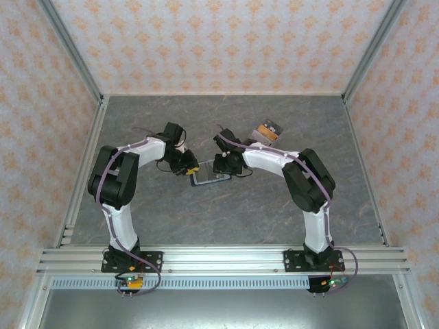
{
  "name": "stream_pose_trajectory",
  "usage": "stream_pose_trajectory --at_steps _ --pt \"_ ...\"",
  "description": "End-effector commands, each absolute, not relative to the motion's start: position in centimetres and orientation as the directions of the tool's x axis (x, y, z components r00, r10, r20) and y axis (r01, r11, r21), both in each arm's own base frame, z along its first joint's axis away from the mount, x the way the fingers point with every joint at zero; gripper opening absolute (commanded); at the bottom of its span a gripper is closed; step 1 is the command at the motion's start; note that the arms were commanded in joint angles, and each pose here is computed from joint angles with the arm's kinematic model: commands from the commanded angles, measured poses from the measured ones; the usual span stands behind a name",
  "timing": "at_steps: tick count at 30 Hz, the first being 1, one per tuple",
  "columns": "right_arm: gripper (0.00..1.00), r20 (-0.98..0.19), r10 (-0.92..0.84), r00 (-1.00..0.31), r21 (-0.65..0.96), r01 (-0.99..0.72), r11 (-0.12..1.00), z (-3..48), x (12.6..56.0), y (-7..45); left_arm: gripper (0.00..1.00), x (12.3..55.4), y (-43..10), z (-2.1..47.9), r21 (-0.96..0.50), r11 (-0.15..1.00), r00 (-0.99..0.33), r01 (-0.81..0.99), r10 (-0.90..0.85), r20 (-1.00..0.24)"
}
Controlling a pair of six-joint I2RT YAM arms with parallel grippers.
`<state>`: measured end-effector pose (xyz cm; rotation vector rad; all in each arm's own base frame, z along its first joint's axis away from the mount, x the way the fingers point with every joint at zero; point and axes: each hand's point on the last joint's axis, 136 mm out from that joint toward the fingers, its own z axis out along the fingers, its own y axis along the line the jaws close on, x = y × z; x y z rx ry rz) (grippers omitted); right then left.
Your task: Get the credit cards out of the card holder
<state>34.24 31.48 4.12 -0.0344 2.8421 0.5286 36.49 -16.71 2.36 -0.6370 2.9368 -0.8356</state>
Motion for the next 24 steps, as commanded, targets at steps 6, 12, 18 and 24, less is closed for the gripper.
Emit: stream_pose_trajectory --at_steps 6,12,18,24 --pt "0.37 -0.210 -0.011 -0.978 0.377 -0.092 0.921 3.9 34.2 32.6 0.18 34.9 -15.9 -0.3 -0.449 0.795 -0.910 -0.409 -0.389 0.140" --pt "0.37 -0.263 -0.010 -0.965 0.343 -0.104 0.933 5.5 34.6 31.6 0.18 35.1 -15.9 0.1 -0.449 0.799 -0.914 -0.400 -0.384 0.132" --pt "0.37 -0.312 0.005 -0.950 0.305 -0.096 0.947 6.4 35.0 30.5 0.18 35.2 -15.9 0.2 -0.452 0.798 -0.914 -0.399 -0.384 0.131" --pt "0.37 -0.296 0.006 -0.955 0.268 -0.077 0.960 5.1 34.9 29.9 0.18 35.1 -15.9 0.2 -0.451 0.799 -0.915 -0.398 -0.382 0.131"
